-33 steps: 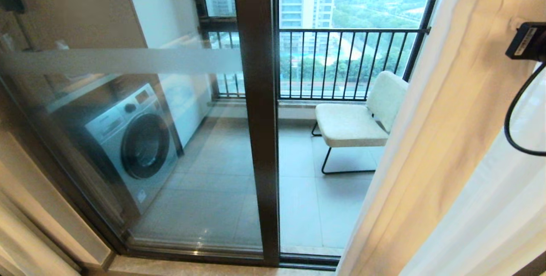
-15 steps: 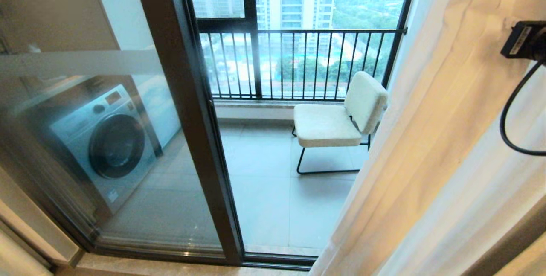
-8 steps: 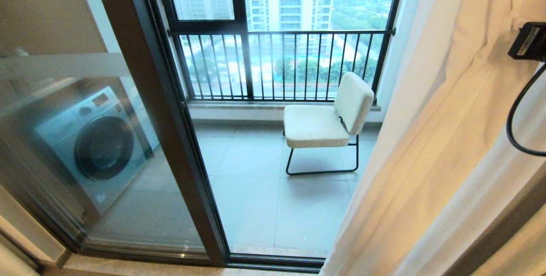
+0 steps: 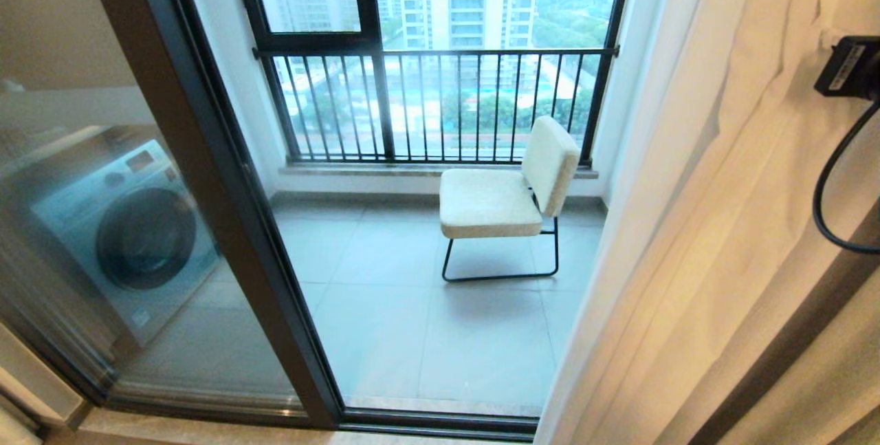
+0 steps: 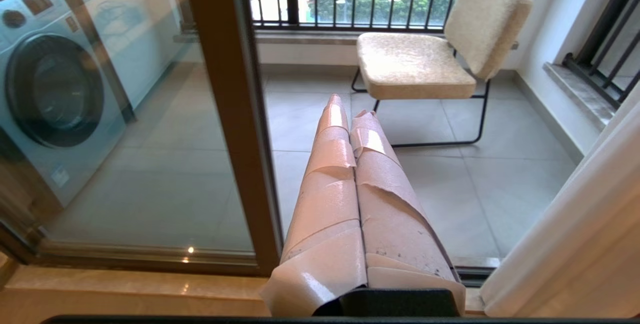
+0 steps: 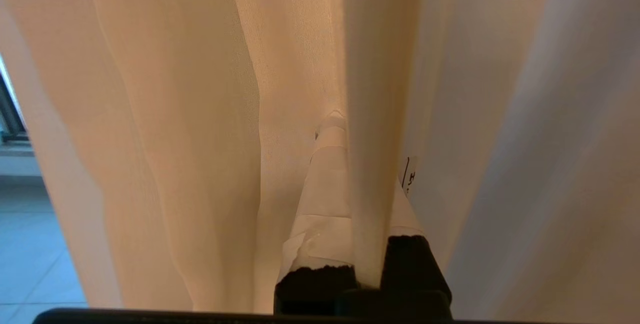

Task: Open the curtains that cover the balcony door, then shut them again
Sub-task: Pull the inner curtains open on both sides

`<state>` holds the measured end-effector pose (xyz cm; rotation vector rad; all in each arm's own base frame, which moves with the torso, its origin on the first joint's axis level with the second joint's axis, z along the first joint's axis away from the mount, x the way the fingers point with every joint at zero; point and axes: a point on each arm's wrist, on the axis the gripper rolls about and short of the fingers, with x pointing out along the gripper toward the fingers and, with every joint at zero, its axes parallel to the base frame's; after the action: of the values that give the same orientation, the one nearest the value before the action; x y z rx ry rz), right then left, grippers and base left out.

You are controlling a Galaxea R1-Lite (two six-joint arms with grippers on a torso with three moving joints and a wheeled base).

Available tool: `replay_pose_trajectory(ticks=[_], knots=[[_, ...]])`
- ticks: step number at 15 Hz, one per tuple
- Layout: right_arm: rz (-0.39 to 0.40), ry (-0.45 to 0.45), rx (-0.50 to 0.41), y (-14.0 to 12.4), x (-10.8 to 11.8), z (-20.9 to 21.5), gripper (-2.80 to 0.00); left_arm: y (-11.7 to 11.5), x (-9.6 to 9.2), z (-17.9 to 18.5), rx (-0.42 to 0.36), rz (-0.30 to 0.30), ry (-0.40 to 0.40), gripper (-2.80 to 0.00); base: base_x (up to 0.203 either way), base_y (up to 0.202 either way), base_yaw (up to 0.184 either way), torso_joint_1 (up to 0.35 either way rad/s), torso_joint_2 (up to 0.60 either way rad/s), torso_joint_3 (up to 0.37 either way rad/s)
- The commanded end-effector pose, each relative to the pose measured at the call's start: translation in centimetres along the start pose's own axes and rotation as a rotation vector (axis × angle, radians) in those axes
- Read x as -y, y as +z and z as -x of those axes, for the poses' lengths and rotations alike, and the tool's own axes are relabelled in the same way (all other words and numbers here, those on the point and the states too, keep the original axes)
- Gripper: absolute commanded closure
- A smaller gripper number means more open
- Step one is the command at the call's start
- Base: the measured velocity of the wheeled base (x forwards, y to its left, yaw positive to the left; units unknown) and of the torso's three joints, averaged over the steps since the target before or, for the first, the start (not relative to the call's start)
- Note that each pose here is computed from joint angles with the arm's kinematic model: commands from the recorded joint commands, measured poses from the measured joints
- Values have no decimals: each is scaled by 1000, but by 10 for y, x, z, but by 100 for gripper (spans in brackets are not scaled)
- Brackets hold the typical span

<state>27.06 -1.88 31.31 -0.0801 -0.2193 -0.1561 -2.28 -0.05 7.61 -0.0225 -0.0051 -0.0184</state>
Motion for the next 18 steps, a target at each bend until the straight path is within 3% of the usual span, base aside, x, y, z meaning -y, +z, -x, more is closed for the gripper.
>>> replay_pose_trajectory(ticks=[1, 11, 18], knots=[[1, -1, -1, -1, 0, 1, 0, 0, 0, 0, 1, 0, 0, 0, 0, -196, 4, -1, -1, 1], [2, -1, -4, -1, 0, 2, 0, 0, 0, 0, 1, 0, 0, 0, 0, -188, 0, 3, 0, 4], [0, 7, -9, -2, 0, 8, 0, 0, 0, 0, 1, -1, 0, 0, 0, -13, -1, 0, -1, 1]])
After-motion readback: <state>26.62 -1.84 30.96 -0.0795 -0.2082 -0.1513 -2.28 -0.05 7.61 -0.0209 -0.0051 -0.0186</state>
